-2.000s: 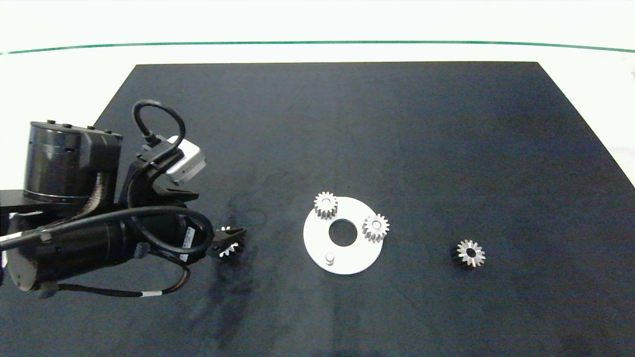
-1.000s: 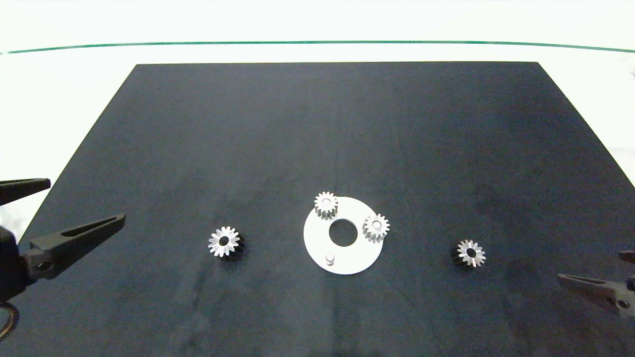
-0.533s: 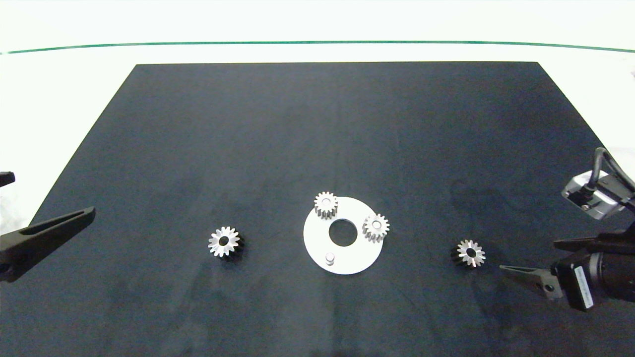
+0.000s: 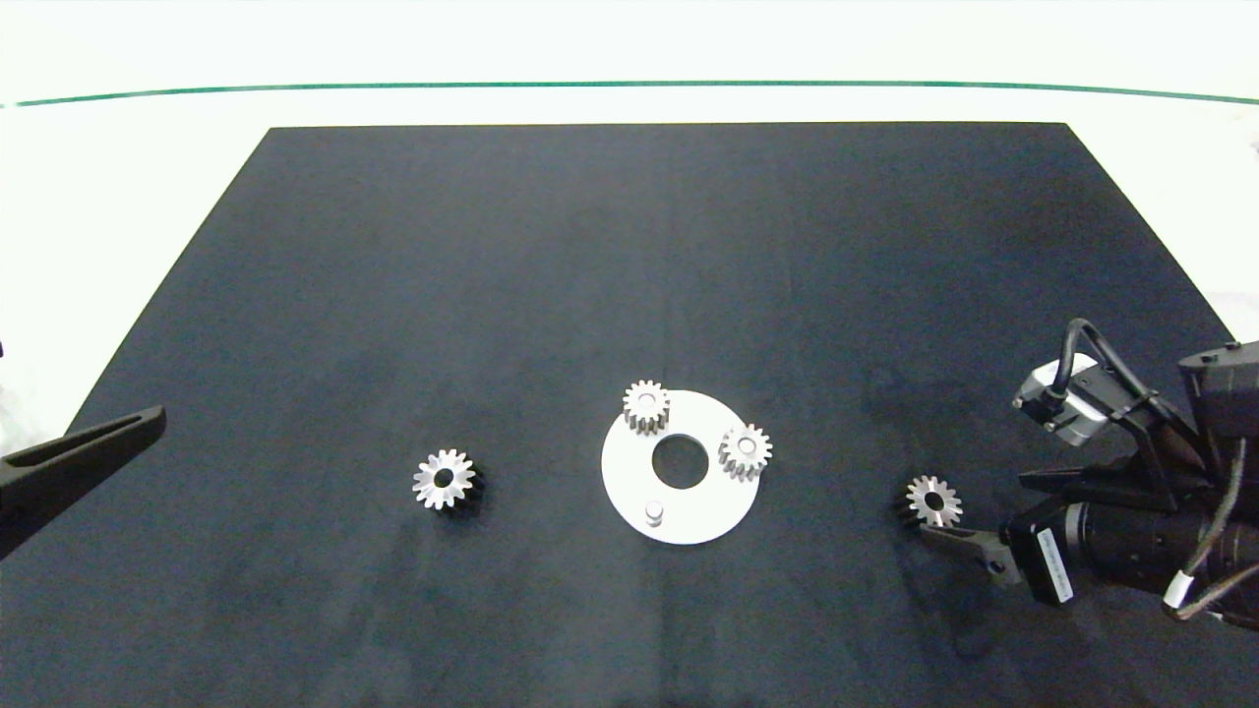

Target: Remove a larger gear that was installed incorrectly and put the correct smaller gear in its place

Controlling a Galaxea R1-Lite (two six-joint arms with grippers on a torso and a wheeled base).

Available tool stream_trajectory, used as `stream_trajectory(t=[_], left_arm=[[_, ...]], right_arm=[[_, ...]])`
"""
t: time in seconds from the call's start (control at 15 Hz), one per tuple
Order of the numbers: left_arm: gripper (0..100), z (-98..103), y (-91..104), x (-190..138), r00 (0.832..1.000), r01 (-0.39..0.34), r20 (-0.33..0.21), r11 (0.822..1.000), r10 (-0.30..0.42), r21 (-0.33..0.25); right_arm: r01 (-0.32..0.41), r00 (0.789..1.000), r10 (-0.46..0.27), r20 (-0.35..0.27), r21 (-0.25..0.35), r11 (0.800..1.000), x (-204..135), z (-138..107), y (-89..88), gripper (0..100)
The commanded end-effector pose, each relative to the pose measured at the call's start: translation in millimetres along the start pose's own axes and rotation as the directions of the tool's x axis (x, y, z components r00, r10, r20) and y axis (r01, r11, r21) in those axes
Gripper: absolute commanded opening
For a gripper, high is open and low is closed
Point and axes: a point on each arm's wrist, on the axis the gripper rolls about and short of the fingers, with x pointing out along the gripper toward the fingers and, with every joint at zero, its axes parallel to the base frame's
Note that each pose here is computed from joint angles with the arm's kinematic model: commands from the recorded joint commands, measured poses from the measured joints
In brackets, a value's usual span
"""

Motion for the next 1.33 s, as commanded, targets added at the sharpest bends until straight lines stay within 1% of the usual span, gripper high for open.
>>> stream_trajectory(t=[0.07,0.2,0.33,0.73,0.87,1.0,1.13,1.27,1.33], left_arm=[[100,-0.5,0.0,-0.9,1.000,-0.001,0.000,1.000,0.001,0.001],[100,-0.8,-0.1,-2.6,1.000,-0.001,0.003,1.000,0.001,0.001],[100,-0.7,0.0,-3.9,1.000,-0.002,0.008,1.000,0.002,0.001],[100,-1.5,-0.1,-4.4,1.000,-0.002,0.008,1.000,0.002,-0.001],[100,-1.1,0.0,-4.6,1.000,-0.002,0.010,1.000,0.002,-0.001],[100,-1.5,-0.1,-4.4,1.000,-0.002,0.008,1.000,0.002,-0.001],[100,-1.0,-0.1,-4.6,1.000,-0.001,0.010,1.000,0.001,-0.001],[100,-1.5,-0.1,-4.4,1.000,-0.002,0.008,1.000,0.002,-0.001],[100,-1.5,-0.1,-4.4,1.000,-0.002,0.008,1.000,0.002,-0.003]], right_arm=[[0.011,1.000,-0.011,0.002,-0.020,1.000,10.1,-1.4,7.1,100],[0.013,1.000,-0.012,0.016,-0.026,1.000,14.9,0.1,11.8,100],[0.003,1.000,-0.003,0.014,-0.032,0.999,17.6,-1.1,15.4,100],[0.024,1.000,-0.024,0.008,-0.004,1.000,32.4,-3.9,17.7,100],[0.040,0.999,-0.040,0.026,0.001,0.999,37.5,-4.2,18.7,97],[0.045,0.999,-0.045,0.031,0.004,0.999,37.9,-3.7,18.6,93],[0.048,0.998,-0.048,0.032,0.024,0.999,37.5,-3.5,18.5,88],[0.048,0.998,-0.049,0.033,0.026,0.999,37.1,-3.4,18.4,85],[0.048,0.998,-0.049,0.033,0.026,0.999,37.1,-3.4,18.4,82]])
